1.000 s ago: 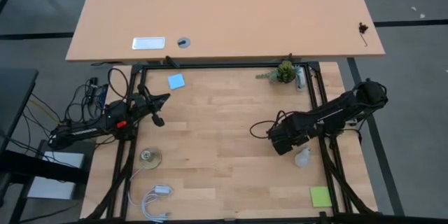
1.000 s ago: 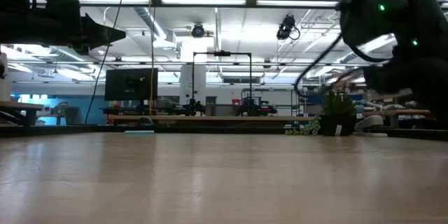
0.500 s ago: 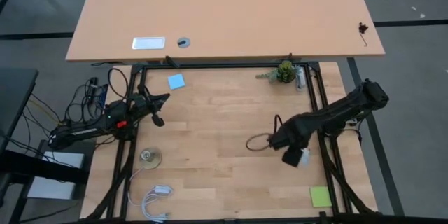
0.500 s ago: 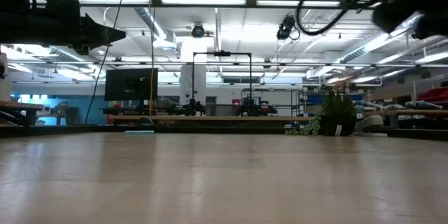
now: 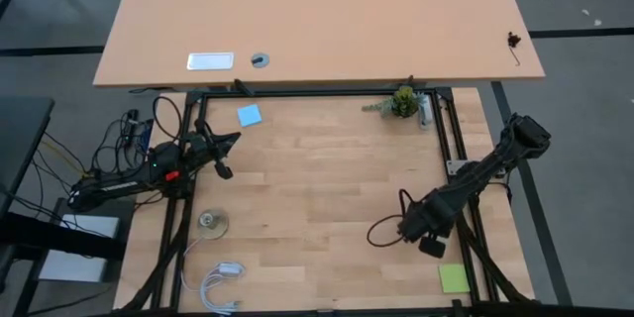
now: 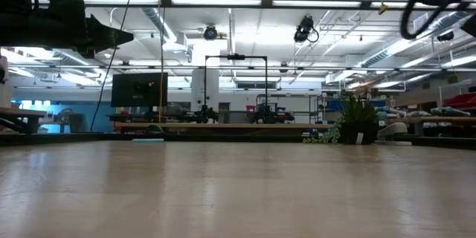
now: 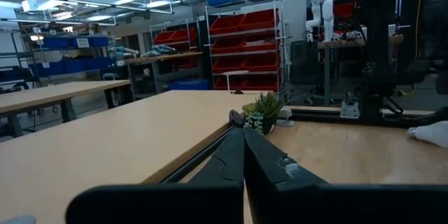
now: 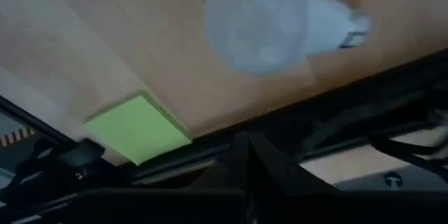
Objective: Screw lightbulb
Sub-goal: Insert the light bulb into the lamp
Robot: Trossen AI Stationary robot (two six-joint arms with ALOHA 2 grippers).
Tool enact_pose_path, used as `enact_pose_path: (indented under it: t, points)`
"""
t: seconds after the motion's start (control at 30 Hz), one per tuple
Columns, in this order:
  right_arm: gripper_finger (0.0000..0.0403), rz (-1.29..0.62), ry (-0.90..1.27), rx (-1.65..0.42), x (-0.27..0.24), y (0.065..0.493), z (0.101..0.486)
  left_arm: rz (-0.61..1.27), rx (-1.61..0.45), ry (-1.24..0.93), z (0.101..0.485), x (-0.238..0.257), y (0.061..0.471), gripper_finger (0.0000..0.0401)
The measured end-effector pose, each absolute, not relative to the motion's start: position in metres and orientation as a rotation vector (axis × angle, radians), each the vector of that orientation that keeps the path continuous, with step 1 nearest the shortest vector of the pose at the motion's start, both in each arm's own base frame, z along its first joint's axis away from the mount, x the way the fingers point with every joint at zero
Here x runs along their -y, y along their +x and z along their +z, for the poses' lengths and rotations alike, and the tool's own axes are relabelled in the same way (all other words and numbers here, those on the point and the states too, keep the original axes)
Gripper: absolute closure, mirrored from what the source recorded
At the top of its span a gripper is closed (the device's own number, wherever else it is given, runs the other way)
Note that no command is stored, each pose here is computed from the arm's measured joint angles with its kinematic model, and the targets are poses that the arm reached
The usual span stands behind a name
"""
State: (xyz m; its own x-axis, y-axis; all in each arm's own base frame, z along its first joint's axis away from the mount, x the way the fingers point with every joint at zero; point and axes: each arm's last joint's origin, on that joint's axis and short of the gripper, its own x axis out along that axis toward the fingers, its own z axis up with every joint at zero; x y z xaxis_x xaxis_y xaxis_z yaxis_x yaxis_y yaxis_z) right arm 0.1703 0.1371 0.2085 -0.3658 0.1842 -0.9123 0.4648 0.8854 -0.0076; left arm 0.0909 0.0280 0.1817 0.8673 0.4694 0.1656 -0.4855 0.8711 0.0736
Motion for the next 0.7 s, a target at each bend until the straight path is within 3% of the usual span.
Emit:
enact_pose_path:
  t: [0.4,0.7]
  points:
    - [0.0395,-0.317,0.493,-1.845,-0.142,0.157,0.162,0.501,0.145,0.114,0.182,-0.028,0.091,0.0400]
    - [0.0395,-0.415,0.407,-1.627,-0.134,0.173,0.169,0.501,0.144,0.114,0.182,-0.028,0.091,0.0400]
